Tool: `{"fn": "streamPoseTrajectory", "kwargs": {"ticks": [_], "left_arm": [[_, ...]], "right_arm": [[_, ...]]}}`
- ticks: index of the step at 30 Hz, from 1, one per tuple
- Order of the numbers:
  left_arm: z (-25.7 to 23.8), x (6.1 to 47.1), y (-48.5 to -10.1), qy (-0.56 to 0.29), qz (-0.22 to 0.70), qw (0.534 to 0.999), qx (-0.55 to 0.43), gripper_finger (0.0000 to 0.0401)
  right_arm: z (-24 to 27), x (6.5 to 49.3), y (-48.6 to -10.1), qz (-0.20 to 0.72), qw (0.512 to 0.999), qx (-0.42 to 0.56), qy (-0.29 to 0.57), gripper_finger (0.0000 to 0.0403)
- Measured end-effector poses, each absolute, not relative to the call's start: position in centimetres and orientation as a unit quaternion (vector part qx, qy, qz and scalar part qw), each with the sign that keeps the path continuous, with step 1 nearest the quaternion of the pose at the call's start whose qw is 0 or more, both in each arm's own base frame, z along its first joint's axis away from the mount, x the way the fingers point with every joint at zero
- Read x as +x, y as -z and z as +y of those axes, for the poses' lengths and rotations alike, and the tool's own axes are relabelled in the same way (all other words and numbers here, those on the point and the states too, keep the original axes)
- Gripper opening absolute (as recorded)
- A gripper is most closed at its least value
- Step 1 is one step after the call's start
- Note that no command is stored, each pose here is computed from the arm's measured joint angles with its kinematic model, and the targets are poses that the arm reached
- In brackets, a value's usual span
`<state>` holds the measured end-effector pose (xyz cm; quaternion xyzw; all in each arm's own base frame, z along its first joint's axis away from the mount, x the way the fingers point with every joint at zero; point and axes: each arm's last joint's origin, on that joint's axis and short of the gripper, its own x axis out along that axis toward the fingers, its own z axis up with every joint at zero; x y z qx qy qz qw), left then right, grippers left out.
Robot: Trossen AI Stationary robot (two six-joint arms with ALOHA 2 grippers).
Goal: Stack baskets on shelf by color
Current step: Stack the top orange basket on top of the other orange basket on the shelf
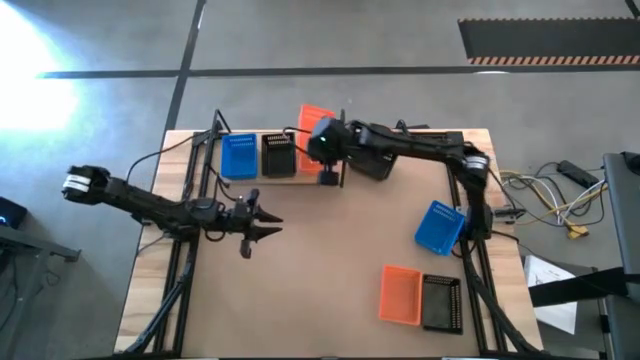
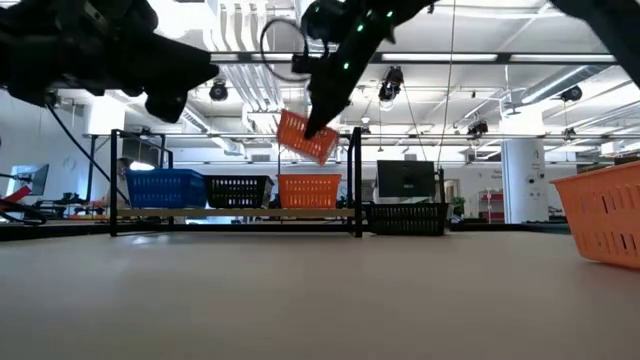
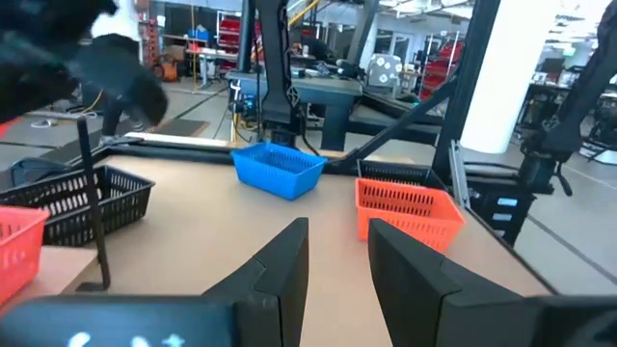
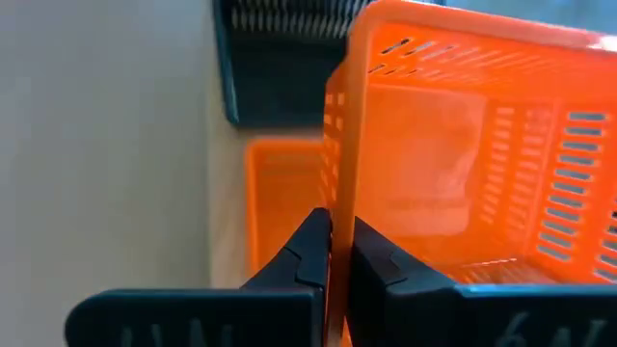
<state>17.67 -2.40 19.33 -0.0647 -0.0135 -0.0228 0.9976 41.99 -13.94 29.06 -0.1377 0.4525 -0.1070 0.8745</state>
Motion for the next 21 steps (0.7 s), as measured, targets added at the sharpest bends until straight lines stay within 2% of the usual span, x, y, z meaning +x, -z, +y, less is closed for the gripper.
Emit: {"fn": "streamPoseTrajectory", "kwargs": {"ticks": [9,21], "left_arm": [[-2.3,17.2,-18.6,0.013,-0.008,0.997,-0.078,0.0093],[-2.2,17.5,-18.2,-0.005,0.002,0.997,-0.077,0.0093]], "right_arm": [[-16.0,43.5,-28.1,0.53,0.842,-0.085,0.056,0.0008],[-16.3,44.1,-26.5,0.564,0.821,-0.062,0.07,0.0008]]}}
